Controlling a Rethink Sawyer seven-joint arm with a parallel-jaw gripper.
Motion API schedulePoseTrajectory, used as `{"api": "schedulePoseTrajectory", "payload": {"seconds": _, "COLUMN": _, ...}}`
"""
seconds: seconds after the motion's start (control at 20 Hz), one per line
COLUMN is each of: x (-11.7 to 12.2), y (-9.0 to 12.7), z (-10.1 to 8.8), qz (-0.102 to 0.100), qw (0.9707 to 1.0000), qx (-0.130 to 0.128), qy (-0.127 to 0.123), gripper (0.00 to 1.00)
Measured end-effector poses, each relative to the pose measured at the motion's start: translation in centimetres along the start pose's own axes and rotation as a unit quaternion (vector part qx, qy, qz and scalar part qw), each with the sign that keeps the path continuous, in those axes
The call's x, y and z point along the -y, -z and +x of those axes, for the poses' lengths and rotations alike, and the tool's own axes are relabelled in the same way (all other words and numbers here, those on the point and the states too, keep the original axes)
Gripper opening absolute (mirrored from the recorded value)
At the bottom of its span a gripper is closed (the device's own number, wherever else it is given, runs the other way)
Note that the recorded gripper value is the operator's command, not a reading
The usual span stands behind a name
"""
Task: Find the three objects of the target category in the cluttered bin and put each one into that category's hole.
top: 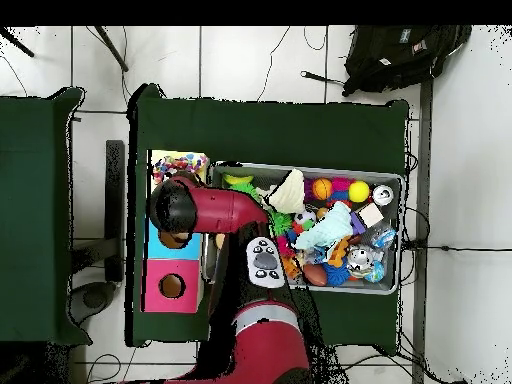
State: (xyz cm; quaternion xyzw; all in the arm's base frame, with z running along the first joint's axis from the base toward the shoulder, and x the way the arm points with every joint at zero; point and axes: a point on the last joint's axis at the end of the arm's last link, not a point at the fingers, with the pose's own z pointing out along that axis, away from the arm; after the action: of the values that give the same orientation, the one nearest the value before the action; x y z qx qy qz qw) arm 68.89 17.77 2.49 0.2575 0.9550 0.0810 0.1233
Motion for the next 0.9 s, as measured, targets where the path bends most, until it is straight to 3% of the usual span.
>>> {"api": "schedulePoseTrajectory", "payload": {"seconds": 0.5, "x": 0.0, "y": 0.3, "z": 0.3, "qz": -0.002, "qw": 1.0000, "qx": 0.003, "qy": 0.006, "gripper": 0.00}}
{"api": "schedulePoseTrajectory", "payload": {"seconds": 0.9, "x": -0.2, "y": 3.4, "z": 0.4, "qz": 0.005, "qw": 0.9998, "qx": -0.014, "qy": 0.009, "gripper": 0.00}}
